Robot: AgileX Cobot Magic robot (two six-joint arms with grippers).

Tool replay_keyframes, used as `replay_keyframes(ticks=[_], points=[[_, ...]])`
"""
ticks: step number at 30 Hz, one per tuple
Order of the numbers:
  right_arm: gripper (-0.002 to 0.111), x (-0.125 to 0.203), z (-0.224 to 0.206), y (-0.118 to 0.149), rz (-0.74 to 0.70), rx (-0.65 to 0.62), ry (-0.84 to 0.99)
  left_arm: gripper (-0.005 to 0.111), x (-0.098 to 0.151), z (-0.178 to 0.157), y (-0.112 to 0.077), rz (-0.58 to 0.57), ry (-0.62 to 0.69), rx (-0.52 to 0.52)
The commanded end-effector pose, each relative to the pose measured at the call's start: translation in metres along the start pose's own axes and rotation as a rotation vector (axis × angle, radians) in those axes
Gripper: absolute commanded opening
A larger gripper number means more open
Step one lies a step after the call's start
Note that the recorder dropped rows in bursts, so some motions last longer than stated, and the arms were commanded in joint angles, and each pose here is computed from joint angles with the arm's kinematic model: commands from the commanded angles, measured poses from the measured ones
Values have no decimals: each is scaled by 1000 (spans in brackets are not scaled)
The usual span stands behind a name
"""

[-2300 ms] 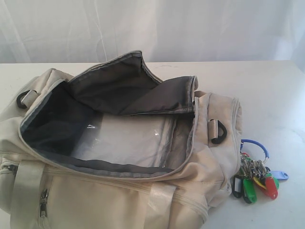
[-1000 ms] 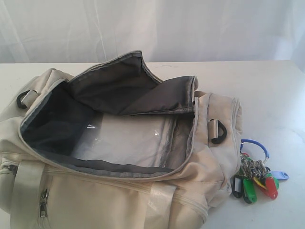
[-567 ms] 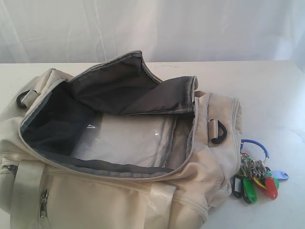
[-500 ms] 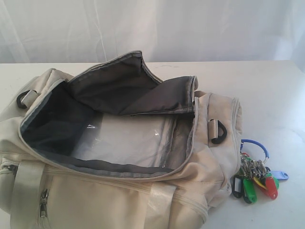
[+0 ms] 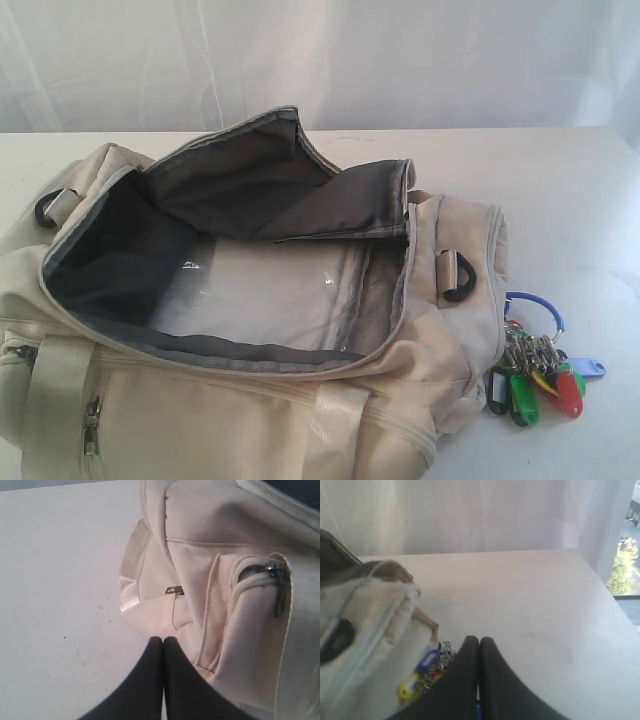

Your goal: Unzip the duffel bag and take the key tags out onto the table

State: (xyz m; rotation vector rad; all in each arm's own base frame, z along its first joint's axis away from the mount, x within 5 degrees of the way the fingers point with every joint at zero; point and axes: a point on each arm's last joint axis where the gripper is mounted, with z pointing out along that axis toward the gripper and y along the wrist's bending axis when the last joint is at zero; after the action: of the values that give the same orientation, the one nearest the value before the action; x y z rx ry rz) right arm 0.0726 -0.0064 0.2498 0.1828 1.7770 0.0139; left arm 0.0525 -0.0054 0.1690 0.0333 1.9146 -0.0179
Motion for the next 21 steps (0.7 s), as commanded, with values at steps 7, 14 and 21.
replay_keyframes(ticks=[7, 14, 21], points=[[0, 68, -5, -11, -134, 47, 19, 0, 1, 0, -1, -4, 2, 10], [0, 68, -5, -14, -97, 69, 21, 0, 1, 0, -1, -4, 2, 10], [0, 68, -5, -14, -89, 76, 19, 0, 1, 0, -1, -4, 2, 10]])
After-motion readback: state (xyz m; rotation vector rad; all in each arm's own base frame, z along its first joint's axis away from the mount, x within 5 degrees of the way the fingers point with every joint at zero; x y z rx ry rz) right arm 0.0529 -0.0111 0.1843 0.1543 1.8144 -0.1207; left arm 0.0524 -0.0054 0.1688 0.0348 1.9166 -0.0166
